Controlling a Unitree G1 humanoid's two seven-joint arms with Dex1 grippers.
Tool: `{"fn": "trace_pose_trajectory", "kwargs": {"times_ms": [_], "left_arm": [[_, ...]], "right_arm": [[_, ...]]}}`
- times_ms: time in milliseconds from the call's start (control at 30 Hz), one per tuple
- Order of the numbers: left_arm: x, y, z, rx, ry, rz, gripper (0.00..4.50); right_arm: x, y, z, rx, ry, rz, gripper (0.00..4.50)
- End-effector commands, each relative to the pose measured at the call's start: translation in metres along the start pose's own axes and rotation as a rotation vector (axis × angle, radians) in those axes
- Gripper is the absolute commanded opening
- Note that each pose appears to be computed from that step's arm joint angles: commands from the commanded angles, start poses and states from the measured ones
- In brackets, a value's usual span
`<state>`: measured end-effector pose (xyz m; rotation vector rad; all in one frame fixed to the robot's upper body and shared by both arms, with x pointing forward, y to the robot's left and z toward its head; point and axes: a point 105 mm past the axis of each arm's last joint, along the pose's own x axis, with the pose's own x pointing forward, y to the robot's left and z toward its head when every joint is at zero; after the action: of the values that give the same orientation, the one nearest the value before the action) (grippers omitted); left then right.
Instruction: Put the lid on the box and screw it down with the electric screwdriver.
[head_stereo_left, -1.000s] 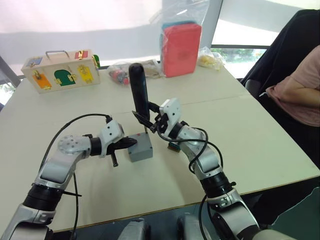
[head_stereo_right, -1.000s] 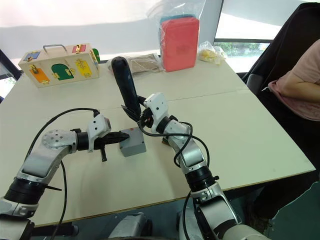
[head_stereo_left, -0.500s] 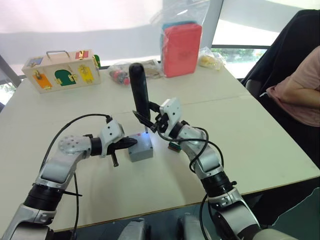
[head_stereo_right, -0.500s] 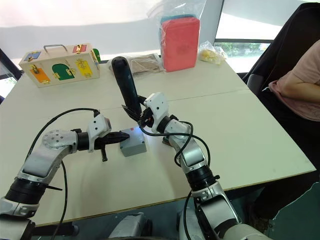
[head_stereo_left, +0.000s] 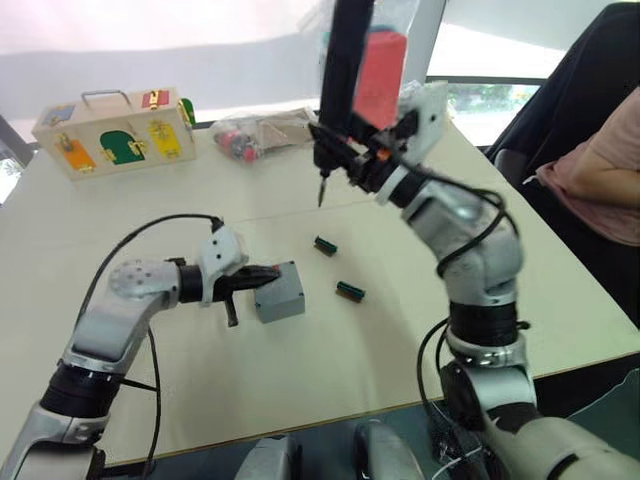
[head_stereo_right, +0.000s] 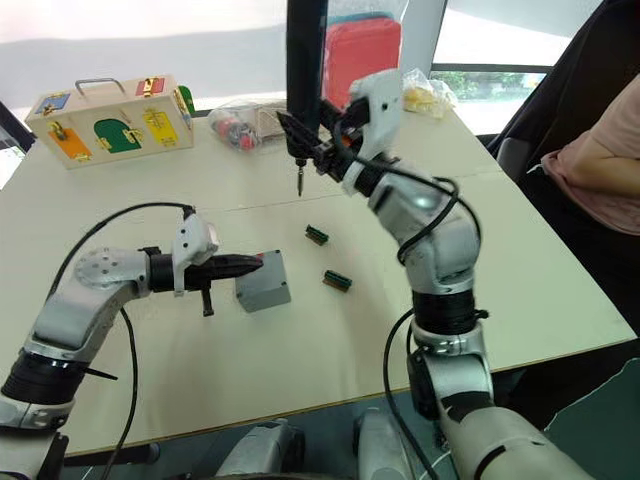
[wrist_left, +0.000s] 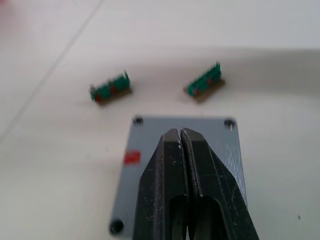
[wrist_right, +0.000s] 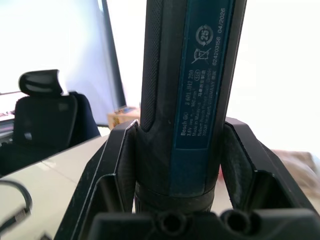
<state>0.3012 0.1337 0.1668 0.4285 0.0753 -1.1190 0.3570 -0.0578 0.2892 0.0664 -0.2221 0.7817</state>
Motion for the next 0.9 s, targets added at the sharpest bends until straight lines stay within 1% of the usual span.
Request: {"fn": "trace_pose_trajectory", "kwargs": {"times_ms": [33, 67, 100, 167, 233, 333, 567, 667, 767, 833, 900], "left_arm": [[-0.015, 0.002, 0.027, 0.057, -0.048, 0.009, 0.0], [-0.016, 0.002, 0.03, 0.058, -0.05, 0.009, 0.0], [-0.017, 0.001, 0.031, 0.056, -0.051, 0.008, 0.0], [-0.023, -0.002, 0.037, 0.059, -0.062, 0.002, 0.0], [-0.028, -0.005, 0.041, 0.061, -0.068, -0.001, 0.0], [-0.032, -0.01, 0.041, 0.057, -0.066, -0.004, 0.0], [-0.036, -0.017, 0.038, 0.046, -0.054, 0.003, 0.0], [-0.038, -0.019, 0.04, 0.043, -0.056, 0.009, 0.0], [-0.039, -0.021, 0.039, 0.037, -0.051, 0.01, 0.0], [-0.04, -0.022, 0.038, 0.035, -0.044, 0.008, 0.0], [-0.04, -0.022, 0.038, 0.032, -0.04, 0.012, 0.0]], "right_arm": [[-0.022, -0.021, -0.015, -0.023, 0.288, -0.086, 1.9], [-0.027, -0.025, -0.02, -0.022, 0.349, -0.1, 1.9], [-0.03, -0.026, -0.022, -0.02, 0.379, -0.105, 1.9], [-0.054, -0.045, -0.047, 0.007, 0.609, -0.163, 1.9], [-0.075, -0.06, -0.065, 0.025, 0.779, -0.231, 1.9], [-0.096, -0.068, -0.087, 0.08, 0.961, -0.27, 1.9], [-0.114, -0.085, -0.123, 0.155, 1.131, -0.366, 1.9], [-0.12, -0.09, -0.133, 0.15, 1.178, -0.391, 1.9], [-0.122, -0.09, -0.138, 0.143, 1.199, -0.383, 1.9], [-0.122, -0.092, -0.138, 0.148, 1.196, -0.39, 2.89], [-0.119, -0.094, -0.135, 0.139, 1.182, -0.39, 3.46]]}}
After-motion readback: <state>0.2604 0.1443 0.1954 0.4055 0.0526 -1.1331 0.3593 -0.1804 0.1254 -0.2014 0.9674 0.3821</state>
